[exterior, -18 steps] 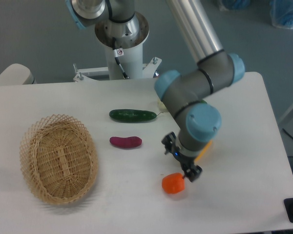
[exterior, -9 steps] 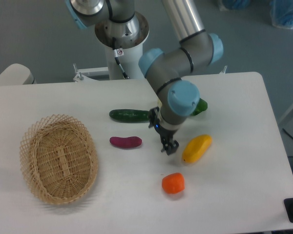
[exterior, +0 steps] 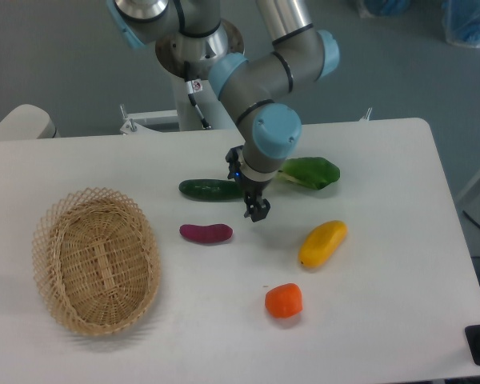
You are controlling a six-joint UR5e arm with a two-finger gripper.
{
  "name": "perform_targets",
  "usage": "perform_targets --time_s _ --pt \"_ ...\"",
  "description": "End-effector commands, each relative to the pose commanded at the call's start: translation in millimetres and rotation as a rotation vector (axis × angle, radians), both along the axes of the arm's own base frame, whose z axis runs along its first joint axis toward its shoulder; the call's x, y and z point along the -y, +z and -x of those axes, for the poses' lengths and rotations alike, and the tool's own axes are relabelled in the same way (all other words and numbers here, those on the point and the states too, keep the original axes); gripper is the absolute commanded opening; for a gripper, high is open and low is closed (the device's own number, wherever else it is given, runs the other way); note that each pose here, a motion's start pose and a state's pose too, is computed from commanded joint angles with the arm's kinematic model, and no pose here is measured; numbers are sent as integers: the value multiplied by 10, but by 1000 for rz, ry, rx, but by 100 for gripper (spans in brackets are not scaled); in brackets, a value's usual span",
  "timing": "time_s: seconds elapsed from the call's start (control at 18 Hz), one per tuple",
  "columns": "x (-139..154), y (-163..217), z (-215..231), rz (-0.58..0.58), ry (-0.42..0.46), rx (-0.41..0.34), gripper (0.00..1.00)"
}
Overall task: Pick up the cucumber from the table
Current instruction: 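Lower the open gripper over the green cucumber, then close the gripper on the green cucumber, then lift the cucumber and carry it away from the bok choy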
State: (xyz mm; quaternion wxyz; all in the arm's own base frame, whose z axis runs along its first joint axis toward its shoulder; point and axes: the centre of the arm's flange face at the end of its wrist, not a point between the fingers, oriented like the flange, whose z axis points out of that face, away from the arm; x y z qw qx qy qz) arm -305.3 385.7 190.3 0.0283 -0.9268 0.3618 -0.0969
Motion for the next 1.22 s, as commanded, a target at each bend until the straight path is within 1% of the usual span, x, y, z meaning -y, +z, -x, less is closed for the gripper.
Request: perform_targets --time_s 0.22,0.39,0.44,0.61,0.67,0.78,0.83,0.94,1.0,1.22 --pt "50 -36 -97 0 3 -3 100" --pt "101 -127 -158 -27 4 -40 100" --pt "118 -148 -170 -27 7 -40 93" --pt "107 -130 -166 -27 17 -44 54" --pt "106 -129 -165 -28 17 -45 39" --pt "98 -95 -141 -32 20 -52 23" --pt "66 10 -93 -44 18 -71 17" --pt "2 135 5 -54 18 -91 16" --pt "-8 192 29 -57 19 -92 13" --pt "-105 545 248 -36 27 -59 13"
